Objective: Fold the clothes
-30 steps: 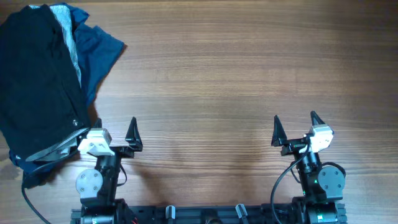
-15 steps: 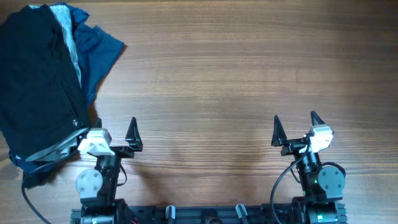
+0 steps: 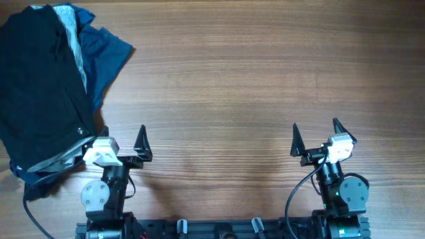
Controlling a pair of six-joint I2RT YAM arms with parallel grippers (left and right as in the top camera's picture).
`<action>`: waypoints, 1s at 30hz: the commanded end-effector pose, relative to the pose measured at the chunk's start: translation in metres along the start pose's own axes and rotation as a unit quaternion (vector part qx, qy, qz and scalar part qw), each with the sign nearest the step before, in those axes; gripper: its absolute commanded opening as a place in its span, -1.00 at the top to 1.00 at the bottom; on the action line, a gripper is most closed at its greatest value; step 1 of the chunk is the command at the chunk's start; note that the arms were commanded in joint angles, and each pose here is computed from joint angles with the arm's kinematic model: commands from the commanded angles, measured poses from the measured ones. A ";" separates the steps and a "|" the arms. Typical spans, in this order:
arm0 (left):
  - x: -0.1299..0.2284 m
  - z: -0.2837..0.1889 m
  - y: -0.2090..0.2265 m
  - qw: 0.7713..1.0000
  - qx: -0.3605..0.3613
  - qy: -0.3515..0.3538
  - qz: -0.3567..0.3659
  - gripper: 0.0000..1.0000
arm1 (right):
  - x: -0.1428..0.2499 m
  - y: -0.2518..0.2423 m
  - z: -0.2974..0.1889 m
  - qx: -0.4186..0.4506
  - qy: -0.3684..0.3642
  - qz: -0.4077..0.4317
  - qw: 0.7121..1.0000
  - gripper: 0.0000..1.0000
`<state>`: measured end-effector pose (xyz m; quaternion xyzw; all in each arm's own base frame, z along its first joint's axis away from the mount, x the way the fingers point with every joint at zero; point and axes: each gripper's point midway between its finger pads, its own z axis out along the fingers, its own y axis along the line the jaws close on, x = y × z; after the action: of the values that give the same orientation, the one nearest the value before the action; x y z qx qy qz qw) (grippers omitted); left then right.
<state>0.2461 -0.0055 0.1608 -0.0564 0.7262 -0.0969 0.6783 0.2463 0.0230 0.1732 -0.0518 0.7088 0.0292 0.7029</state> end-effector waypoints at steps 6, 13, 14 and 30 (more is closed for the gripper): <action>0.001 0.000 0.000 0.999 0.001 0.000 -0.044 -0.99 | -0.010 0.040 -0.006 -0.117 -0.022 0.009 0.993 -0.99; -0.007 0.005 -0.023 0.991 0.039 0.083 -0.093 -1.00 | -0.052 0.054 -0.011 -0.163 -0.030 0.059 0.984 -0.99; -0.017 0.006 -0.025 0.991 0.038 0.090 -0.095 -1.00 | -0.059 0.054 -0.009 -0.165 -0.025 0.060 0.984 -0.99; -0.144 0.151 -0.047 0.984 0.075 0.123 -0.102 -1.00 | -0.226 0.067 0.228 -0.274 0.002 -0.038 0.961 -0.99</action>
<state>0.3870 -0.0276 0.2782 -0.0839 0.8127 -0.2151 0.5350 0.4349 0.1267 0.3598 -0.2218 0.7100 0.2721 0.6104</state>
